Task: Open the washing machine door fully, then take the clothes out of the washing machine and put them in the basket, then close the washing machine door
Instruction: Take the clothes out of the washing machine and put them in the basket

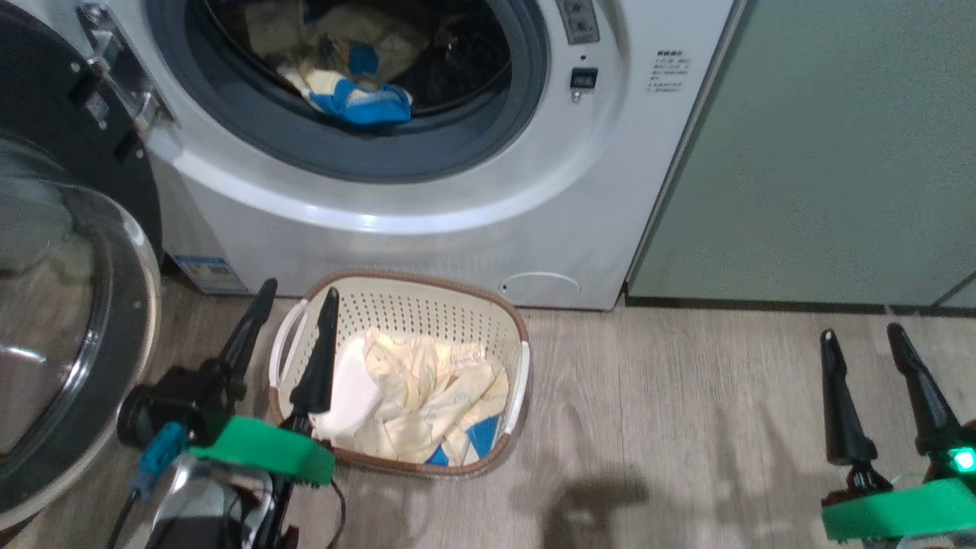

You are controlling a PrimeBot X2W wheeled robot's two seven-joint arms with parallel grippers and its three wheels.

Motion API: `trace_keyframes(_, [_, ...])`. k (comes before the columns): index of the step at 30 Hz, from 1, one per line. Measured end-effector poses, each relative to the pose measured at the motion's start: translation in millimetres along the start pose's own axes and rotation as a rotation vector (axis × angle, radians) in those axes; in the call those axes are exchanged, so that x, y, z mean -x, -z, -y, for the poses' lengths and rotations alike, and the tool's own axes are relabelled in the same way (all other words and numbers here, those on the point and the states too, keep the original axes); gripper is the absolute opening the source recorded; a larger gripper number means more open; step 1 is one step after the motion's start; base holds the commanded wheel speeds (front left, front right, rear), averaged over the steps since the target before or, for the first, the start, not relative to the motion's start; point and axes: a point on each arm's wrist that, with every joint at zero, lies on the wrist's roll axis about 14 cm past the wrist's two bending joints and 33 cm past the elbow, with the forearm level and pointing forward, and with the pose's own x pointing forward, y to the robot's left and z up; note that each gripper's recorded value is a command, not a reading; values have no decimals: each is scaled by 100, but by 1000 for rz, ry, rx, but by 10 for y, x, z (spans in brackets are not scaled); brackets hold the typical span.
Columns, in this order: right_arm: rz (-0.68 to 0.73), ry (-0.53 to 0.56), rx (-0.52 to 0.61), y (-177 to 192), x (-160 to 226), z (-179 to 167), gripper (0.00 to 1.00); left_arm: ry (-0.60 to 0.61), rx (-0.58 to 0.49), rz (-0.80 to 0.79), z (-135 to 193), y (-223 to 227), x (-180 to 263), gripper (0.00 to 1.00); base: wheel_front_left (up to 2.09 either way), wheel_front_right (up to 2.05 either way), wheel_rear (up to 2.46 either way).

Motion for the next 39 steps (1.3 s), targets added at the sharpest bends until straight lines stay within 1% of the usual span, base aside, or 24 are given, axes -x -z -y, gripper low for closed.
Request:
trace_keyframes(8, [24, 1, -1, -106, 200, -12, 100, -10, -13, 8, -3, -164, 277, 100, 0, 0, 0])
trace_keyframes(14, [30, 20, 3, -136, 304, 42, 100, -24, -18, 16, -8, -245, 378, 100, 0, 0, 0])
trace_keyframes(21, [42, 30, 6, -176, 328, 75, 100, -30, -20, 7, -14, -257, 444, 100, 0, 0, 0])
trace_keyframes(39, [20, 25, 5, -107, 314, 64, 100, -41, -14, -15, -32, -191, 455, 100, 0, 0, 0])
